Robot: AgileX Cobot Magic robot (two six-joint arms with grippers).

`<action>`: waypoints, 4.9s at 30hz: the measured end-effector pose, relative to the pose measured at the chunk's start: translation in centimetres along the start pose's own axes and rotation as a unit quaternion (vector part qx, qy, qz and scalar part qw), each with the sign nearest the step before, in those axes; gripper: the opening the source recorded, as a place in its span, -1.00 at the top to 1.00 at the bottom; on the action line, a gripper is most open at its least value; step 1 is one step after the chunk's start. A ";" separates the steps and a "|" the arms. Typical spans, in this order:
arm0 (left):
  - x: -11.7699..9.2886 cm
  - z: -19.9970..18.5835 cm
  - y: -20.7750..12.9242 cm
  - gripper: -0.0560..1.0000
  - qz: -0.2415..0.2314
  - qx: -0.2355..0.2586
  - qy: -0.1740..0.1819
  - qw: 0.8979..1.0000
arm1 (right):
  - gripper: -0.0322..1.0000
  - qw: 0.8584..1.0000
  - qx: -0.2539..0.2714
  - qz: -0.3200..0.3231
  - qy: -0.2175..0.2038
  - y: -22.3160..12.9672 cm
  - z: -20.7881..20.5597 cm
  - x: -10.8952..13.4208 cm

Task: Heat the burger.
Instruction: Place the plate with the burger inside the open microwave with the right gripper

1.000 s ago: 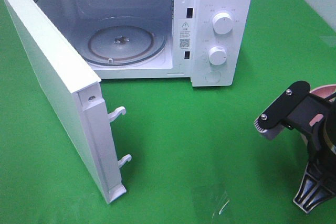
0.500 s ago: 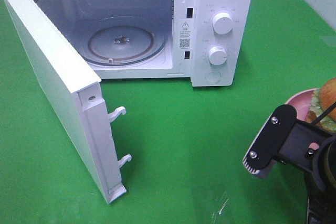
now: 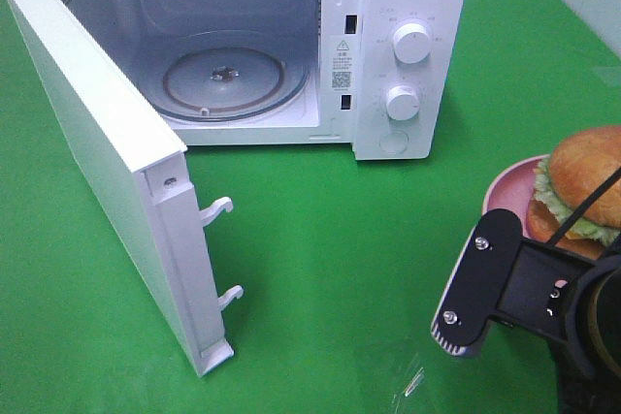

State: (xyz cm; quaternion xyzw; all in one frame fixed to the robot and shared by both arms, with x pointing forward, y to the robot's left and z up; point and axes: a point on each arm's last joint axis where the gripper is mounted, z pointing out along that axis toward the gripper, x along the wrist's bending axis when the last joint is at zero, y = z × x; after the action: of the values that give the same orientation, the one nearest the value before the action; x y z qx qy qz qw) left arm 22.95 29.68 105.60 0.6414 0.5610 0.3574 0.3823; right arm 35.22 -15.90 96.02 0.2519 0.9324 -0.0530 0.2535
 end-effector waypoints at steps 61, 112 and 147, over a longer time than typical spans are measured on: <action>0.0 0.0 0.0 -0.82 0.000 0.000 0.000 1.000 | 0.83 0.851 -0.226 -0.474 -0.022 2.6 3.1 -5.6; 0.0 0.0 0.0 -0.82 0.000 0.000 0.000 1.000 | 0.83 0.809 -0.280 -0.515 -0.041 6.1 2.4 -6.9; 0.0 0.0 0.0 -0.82 0.000 0.000 0.000 1.000 | 0.83 0.803 -0.301 -0.512 -0.048 14.5 4.9 -7.2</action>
State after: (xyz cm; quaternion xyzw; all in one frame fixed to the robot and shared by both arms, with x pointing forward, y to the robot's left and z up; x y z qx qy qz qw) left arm 22.95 29.68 105.60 0.6414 0.5610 0.3574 0.3823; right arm 49.94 -7.58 95.80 -0.3546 0.8813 0.0964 0.2970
